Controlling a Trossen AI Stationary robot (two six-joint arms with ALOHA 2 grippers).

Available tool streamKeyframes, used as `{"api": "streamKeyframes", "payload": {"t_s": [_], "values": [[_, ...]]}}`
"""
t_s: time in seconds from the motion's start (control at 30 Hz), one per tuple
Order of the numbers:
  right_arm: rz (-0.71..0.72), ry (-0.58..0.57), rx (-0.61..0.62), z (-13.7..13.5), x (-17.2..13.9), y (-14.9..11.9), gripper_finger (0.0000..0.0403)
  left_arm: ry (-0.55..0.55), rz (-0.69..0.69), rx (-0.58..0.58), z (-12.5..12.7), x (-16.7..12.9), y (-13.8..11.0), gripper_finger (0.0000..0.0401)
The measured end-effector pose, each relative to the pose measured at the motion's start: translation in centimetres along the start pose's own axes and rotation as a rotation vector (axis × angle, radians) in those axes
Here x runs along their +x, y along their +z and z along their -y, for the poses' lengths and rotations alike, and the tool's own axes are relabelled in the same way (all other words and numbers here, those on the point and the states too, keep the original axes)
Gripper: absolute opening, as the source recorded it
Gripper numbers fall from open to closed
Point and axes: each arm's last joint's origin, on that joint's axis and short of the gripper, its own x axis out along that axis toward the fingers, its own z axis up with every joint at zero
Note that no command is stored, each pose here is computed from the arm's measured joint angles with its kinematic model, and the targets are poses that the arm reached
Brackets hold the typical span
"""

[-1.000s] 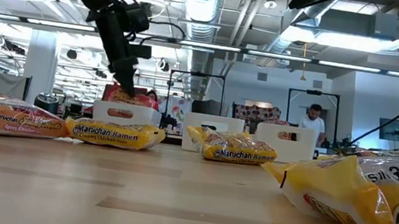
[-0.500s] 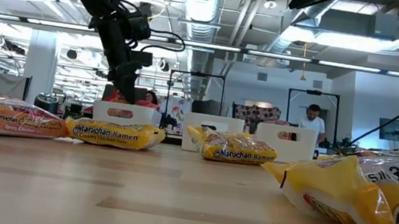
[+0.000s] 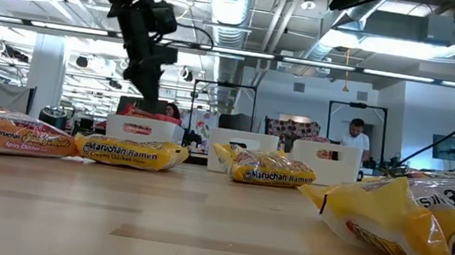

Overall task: Sort Maruchan noodles
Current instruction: Put the yellow noodle pack into the middle white bin

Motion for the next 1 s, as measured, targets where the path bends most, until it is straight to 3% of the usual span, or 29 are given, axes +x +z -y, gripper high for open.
{"api": "streamKeyframes", "payload": {"t_s": [0.2,0.37,0.53,0.67,0.77,1.0], "values": [[-0.004,0.05,0.002,-0.1,0.0,0.0,0.0156,-0.13,0.025,-0.084,0.0,-2.9,2.0,0.0126],[0.011,0.114,0.042,-0.3,0.1,0.3,0.0181,-0.375,0.089,-0.178,0.5,-5.3,3.7,0.0126],[-0.008,0.276,0.044,-0.1,1.1,0.4,0.0211,-0.587,0.129,-0.182,2.3,-6.8,4.3,0.0126],[-0.032,0.449,0.035,-0.5,2.8,0.3,0.0218,-0.629,0.123,-0.152,4.7,-8.2,4.4,0.0126],[-0.054,0.504,-0.012,-1.3,4.1,0.0,0.0219,-0.644,0.142,-0.106,6.8,-9.6,4.4,0.0126],[-0.149,0.617,-0.156,-5.1,7.0,-1.9,0.0219,-0.552,0.162,-0.046,11.1,-12.8,3.6,0.0126]]}}
